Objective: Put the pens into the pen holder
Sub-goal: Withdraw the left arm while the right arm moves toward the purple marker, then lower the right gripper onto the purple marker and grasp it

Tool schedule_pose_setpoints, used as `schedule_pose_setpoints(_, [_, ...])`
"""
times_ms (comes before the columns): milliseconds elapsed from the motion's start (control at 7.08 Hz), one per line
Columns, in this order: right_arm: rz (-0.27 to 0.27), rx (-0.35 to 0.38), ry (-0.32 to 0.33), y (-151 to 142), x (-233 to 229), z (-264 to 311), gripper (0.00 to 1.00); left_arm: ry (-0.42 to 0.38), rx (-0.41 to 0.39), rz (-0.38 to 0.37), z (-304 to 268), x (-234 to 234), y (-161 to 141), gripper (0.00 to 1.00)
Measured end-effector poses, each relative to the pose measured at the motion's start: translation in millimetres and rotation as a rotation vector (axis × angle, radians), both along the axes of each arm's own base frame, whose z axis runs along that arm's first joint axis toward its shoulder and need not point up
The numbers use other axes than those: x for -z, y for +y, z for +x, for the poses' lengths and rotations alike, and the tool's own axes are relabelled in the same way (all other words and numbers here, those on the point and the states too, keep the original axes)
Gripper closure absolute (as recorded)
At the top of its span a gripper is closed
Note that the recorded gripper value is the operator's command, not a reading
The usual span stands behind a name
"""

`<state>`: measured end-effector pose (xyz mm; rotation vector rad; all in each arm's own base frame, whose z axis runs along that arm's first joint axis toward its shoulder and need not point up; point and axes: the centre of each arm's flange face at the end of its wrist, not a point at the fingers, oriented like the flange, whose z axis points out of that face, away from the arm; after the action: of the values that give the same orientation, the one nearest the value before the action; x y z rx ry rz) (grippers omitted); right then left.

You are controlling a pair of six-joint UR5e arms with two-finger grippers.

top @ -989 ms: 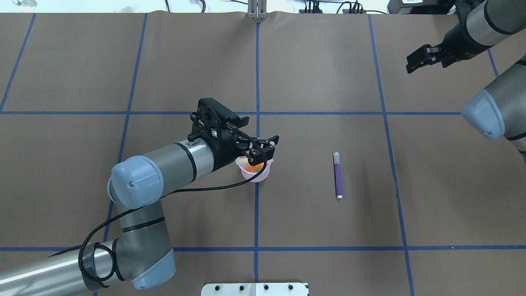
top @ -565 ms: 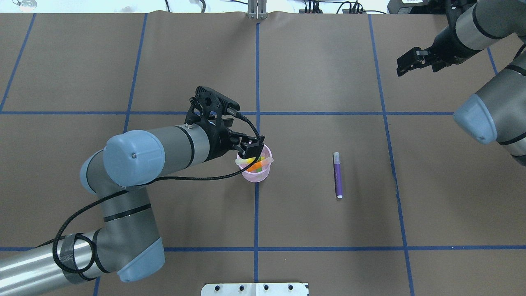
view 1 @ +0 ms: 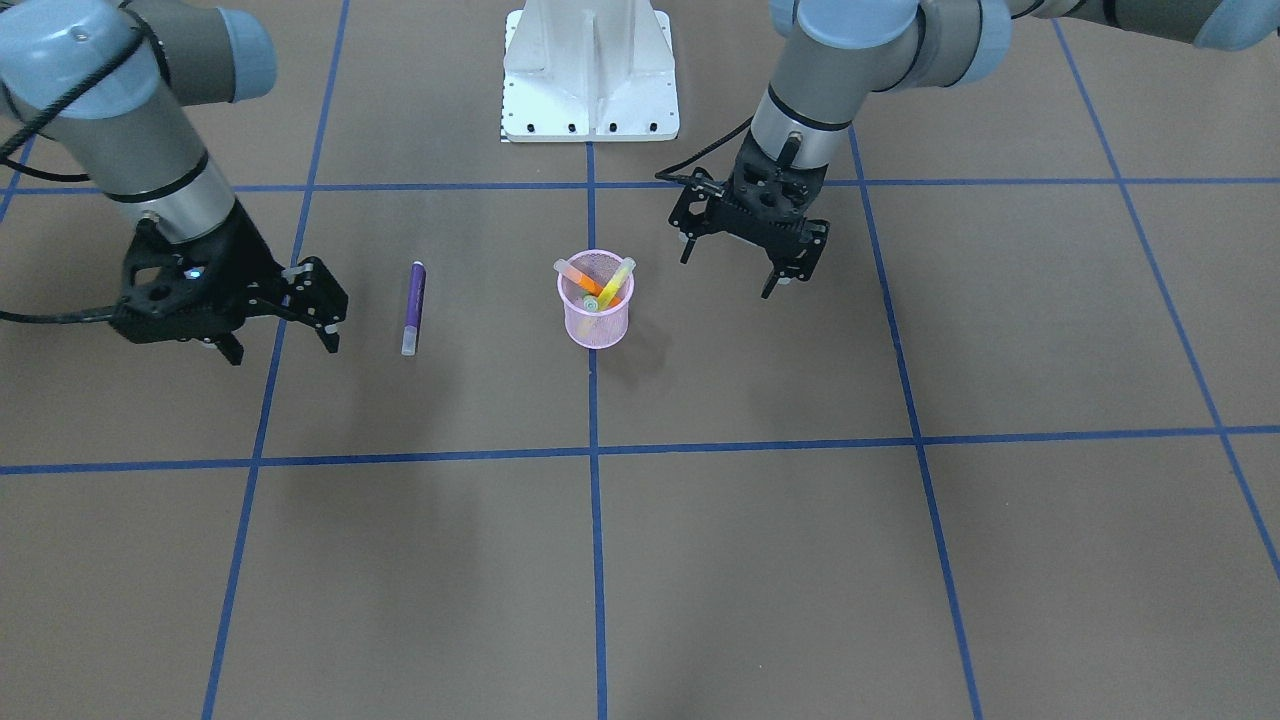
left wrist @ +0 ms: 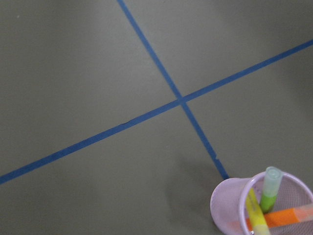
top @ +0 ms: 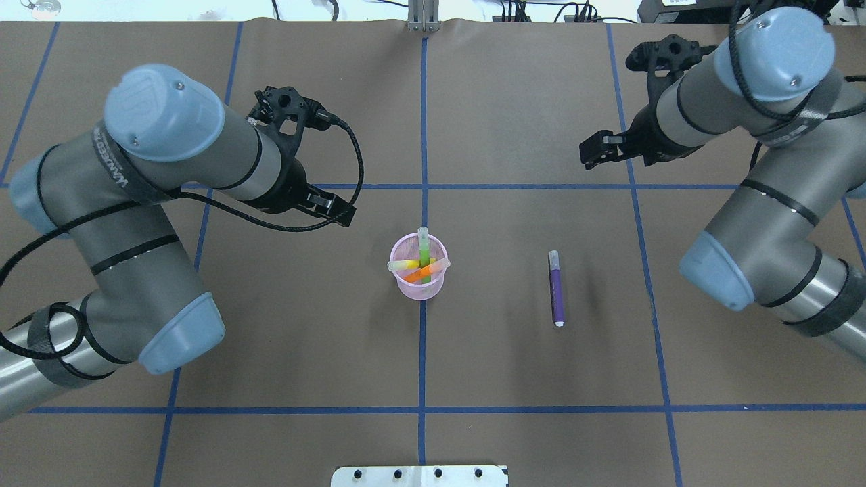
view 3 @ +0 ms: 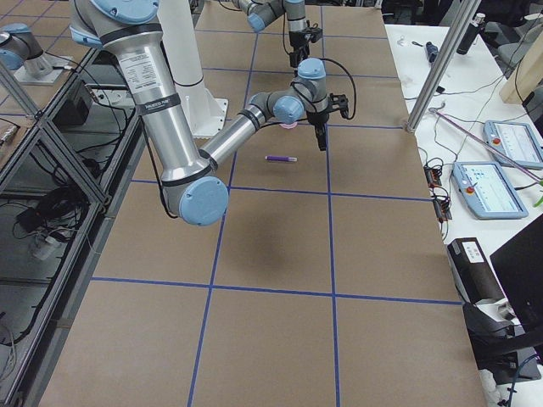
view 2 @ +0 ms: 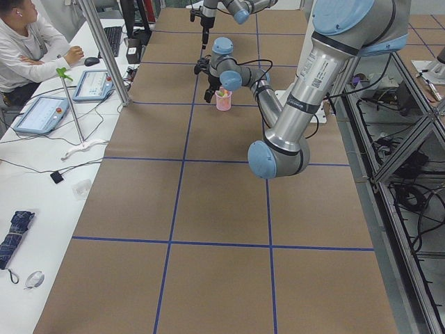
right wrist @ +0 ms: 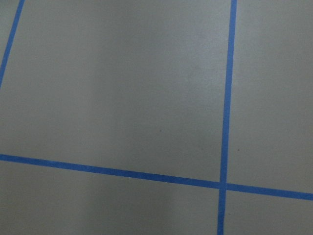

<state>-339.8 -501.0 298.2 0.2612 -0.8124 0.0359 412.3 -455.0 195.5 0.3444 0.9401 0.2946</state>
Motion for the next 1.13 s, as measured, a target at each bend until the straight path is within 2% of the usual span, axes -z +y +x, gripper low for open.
schedule_pose_setpoints(424, [-0.070,-0.032,0.024,40.8,-8.8,-68.9,0.03,-0.020,0.034,-0.057,-15.0,0.5,-2.5,0.00])
schedule_pose_setpoints(848, [-0.139,0.014,0.066,52.9,-35.8,-100.2,0.04,-0.034,0.095,-0.044,-16.3,2.2,-4.5,0.00])
schedule_pose_setpoints(1131, [-0.161,0.057,0.083,63.4,-49.9,-120.2,0.23,-0.038,0.115,-0.028,-17.7,4.3,-5.4,0.00])
